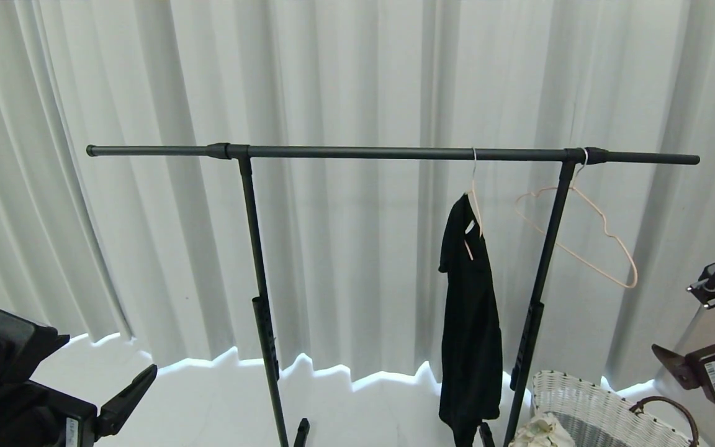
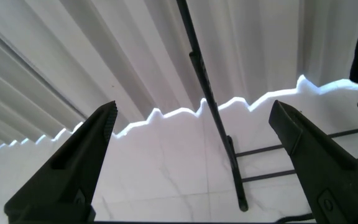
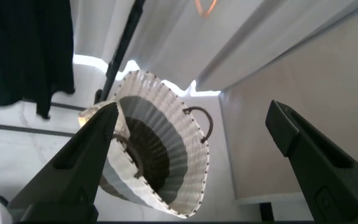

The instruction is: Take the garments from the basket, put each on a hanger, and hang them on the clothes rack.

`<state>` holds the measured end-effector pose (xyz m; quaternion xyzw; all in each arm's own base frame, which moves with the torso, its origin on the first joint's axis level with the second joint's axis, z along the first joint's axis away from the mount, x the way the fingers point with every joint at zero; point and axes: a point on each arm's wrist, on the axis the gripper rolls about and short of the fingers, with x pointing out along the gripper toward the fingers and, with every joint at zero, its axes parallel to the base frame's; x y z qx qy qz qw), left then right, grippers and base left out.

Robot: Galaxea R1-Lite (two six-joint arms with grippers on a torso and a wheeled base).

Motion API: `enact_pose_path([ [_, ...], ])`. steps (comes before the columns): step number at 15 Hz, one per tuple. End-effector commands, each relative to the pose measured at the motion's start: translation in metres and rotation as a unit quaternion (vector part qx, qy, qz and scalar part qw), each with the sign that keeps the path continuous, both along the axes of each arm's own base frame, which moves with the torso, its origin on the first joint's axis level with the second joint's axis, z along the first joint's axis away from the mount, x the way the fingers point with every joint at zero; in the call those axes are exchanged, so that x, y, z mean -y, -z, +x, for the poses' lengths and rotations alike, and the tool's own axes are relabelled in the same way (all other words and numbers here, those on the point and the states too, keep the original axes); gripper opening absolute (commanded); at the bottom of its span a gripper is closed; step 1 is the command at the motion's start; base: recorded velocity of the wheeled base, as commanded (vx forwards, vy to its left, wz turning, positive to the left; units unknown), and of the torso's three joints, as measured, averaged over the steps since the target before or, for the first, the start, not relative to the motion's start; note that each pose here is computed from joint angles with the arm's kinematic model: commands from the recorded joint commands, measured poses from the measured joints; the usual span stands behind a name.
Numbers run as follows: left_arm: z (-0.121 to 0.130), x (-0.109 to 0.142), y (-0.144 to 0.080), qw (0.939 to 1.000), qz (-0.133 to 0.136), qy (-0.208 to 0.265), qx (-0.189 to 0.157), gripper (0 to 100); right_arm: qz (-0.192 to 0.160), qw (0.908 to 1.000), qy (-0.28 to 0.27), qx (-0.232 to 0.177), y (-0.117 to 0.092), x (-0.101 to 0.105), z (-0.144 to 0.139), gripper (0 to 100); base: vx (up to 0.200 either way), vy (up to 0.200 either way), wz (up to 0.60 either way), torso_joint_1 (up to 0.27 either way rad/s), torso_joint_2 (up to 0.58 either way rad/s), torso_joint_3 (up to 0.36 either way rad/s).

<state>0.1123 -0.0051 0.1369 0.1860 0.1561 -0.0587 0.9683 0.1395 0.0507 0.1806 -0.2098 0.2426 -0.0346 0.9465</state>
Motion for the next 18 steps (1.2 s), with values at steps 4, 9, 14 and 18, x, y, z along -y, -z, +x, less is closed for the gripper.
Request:
enact_pose_path([
  [4,-0.001,0.000,0.000,1.0000,-0.003,-0.001,0.002,100,-0.004,1.0000,0.001,-0.007,0.006,0.003,-0.004,100,0.000,0.000,0.00,-0.220,0.51,0.287],
  [9,-0.001,0.000,0.000,1.0000,-0.003,-0.001,0.002,100,-0.009,0.9999,0.011,-0.005,0.007,0.004,-0.006,100,0.000,0.000,0.00,-0.200,0.49,0.283],
  [14,-0.002,0.000,-0.001,1.0000,-0.003,0.000,0.005,100,-0.011,0.9998,0.014,-0.008,0.015,0.010,-0.017,100,0.000,0.000,0.00,-0.178,0.47,0.290],
  [18,-0.002,0.000,-0.002,1.0000,-0.002,0.000,0.009,100,-0.017,0.9995,0.021,-0.013,0.017,0.013,-0.018,100,0.000,0.000,0.00,-0.111,0.39,0.238],
])
